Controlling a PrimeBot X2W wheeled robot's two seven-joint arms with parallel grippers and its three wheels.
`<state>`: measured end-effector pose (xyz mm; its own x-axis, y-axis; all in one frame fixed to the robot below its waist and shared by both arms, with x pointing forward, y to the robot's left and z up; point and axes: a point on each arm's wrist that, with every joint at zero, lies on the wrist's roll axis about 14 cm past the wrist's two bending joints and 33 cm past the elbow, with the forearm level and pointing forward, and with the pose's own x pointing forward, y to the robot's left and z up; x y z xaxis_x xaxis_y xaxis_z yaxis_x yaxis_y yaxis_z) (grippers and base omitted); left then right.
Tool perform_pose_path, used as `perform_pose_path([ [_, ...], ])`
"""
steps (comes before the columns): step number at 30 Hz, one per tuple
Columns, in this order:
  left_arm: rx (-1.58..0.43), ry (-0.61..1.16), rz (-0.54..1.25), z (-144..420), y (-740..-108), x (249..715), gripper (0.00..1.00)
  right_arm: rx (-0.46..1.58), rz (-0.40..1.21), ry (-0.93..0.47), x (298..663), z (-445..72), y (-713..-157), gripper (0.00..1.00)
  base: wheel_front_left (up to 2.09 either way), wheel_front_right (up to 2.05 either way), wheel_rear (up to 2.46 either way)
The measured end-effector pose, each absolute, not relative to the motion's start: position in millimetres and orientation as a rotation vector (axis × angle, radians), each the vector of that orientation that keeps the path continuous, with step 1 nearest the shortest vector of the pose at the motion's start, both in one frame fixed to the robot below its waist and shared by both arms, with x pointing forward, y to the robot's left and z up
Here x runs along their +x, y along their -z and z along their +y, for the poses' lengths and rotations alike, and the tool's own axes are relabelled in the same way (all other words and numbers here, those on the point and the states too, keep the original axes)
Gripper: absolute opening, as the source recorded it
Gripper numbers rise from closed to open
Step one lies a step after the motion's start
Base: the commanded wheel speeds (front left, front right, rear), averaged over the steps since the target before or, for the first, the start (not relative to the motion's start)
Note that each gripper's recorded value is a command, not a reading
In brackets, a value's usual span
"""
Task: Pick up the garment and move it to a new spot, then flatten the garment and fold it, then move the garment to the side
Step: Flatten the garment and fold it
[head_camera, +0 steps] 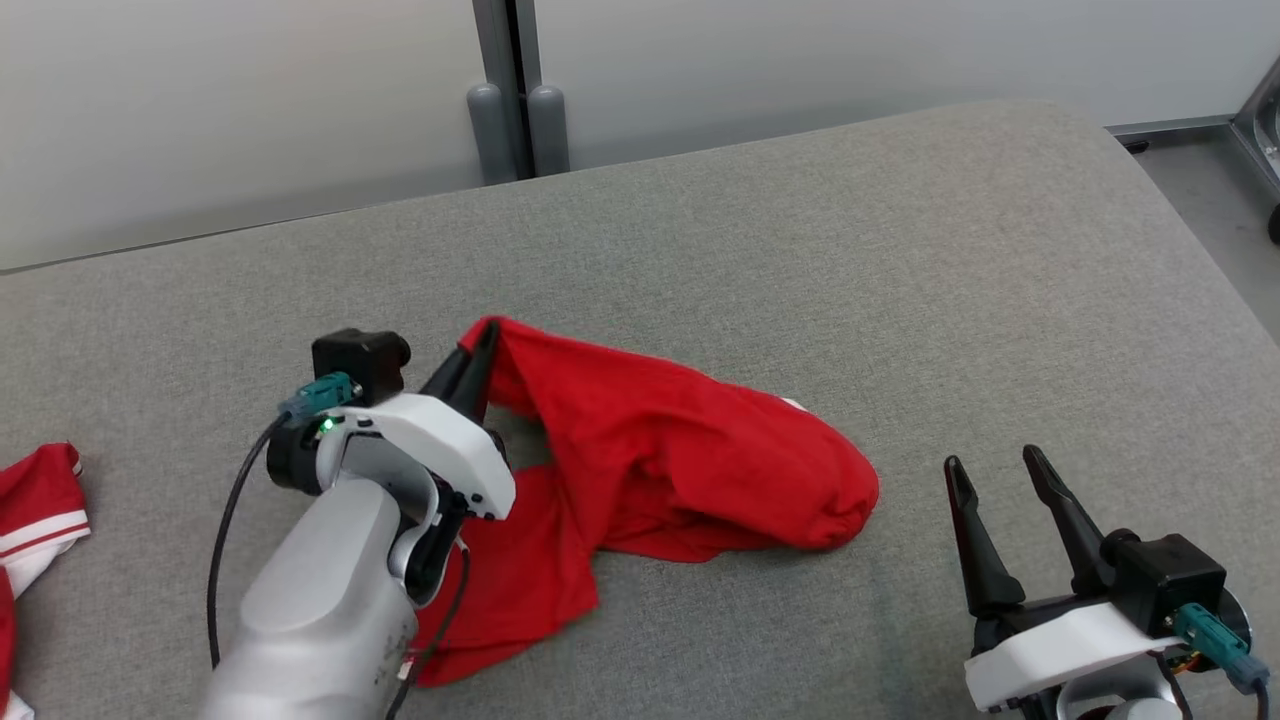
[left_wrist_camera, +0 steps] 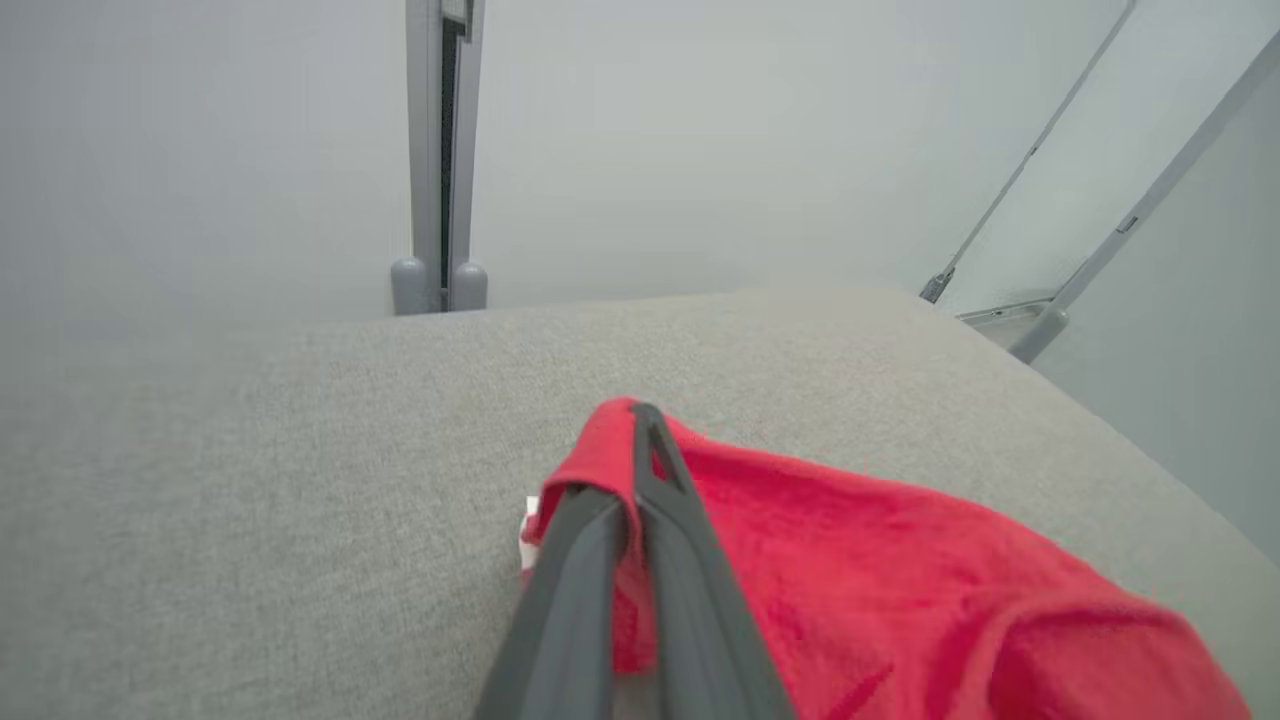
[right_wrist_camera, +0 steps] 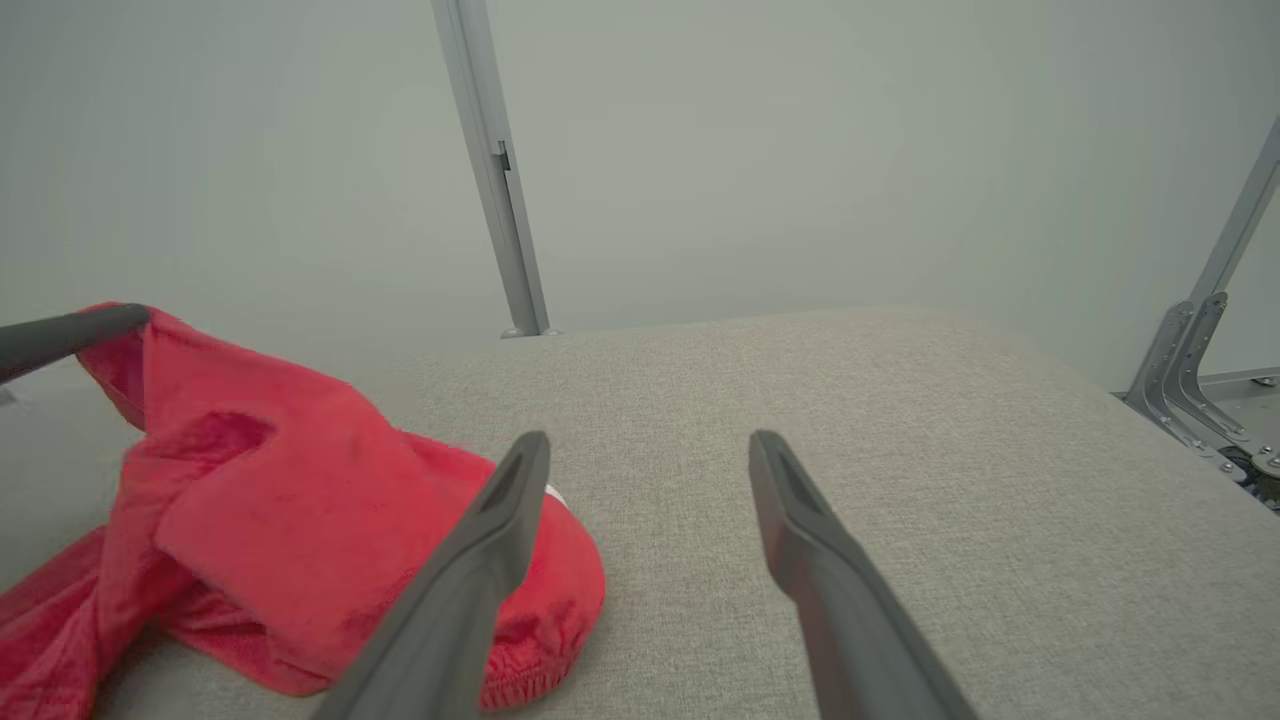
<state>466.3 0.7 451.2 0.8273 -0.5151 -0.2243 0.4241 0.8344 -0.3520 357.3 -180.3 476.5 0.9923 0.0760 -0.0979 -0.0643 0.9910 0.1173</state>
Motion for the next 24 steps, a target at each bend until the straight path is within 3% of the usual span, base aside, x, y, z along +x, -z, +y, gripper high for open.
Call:
perform_pose_path([
  [7, -0.249, 0.533, 0.018, 14, -526, 487, 0.0, 0.12, 0.087, -0.072, 362, -179, -479, 1.0, 0.0, 0.0, 0.0],
  [9, -0.248, 0.532, 0.005, 20, -524, 478, 0.0, 0.124, 0.083, -0.077, 364, -177, -479, 1.0, 0.0, 0.0, 0.0],
  [16, -0.238, 0.495, 0.231, 43, -451, 414, 0.0, 0.135, 0.099, -0.103, 370, -167, -473, 1.0, 0.0, 0.0, 0.0],
  [18, -0.258, 0.462, 0.372, 55, -419, 375, 0.0, 0.137, 0.101, -0.114, 374, -163, -472, 1.0, 0.0, 0.0, 0.0],
  [24, -0.313, 0.357, 0.539, 79, -388, 327, 0.0, 0.135, 0.105, -0.137, 380, -156, -471, 1.0, 0.0, 0.0, 0.0],
])
